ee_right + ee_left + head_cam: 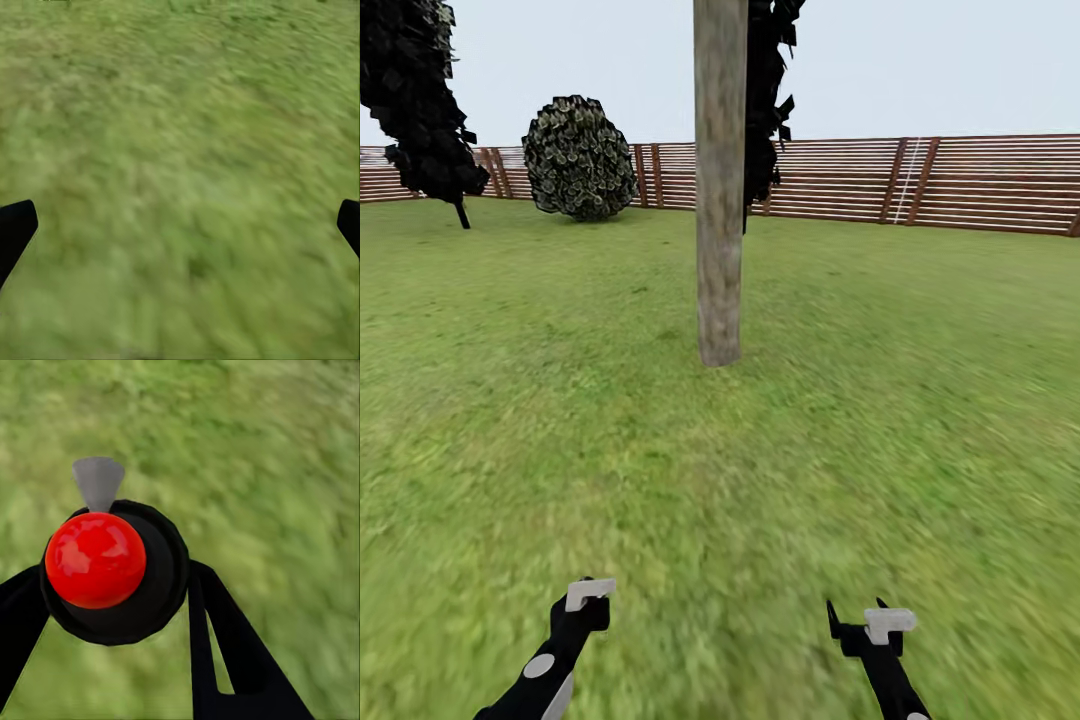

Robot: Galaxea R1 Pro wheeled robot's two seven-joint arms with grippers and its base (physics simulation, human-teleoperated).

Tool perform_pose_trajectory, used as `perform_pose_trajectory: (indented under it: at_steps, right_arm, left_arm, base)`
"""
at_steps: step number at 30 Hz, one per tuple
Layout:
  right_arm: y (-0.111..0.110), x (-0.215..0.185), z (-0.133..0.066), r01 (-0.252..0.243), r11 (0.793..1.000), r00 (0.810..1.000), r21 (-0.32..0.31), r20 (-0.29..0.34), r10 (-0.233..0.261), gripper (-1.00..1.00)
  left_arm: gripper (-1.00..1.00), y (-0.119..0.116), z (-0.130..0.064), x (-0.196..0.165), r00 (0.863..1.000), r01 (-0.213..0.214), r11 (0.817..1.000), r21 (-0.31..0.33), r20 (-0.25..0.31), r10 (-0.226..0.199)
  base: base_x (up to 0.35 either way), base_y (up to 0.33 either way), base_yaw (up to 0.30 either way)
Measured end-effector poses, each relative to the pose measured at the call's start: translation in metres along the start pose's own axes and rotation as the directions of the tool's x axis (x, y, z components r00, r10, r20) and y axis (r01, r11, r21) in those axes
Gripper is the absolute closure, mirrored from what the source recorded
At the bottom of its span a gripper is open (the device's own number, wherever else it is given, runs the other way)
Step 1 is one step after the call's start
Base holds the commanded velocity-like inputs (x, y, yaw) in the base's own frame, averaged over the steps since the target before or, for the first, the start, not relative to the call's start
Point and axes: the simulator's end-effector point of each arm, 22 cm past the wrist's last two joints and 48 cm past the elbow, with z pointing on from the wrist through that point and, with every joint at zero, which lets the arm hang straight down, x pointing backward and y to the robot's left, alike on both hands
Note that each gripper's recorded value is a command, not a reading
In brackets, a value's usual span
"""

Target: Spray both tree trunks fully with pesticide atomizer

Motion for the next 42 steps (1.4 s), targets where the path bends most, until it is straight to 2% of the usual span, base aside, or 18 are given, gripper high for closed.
perform_pose_trajectory:
  at_steps: [42]
  right_arm:
    - [-0.0001,0.0003,0.0000,0.000,1.000,1.000,0.001,-0.001,0.000,-1.00]
  left_arm:
    - [1.00,-0.0005,0.0002,-0.0005,1.000,-0.001,1.000,0.001,0.001,0.001]
  base:
    - [0.339,0.001,0.000]
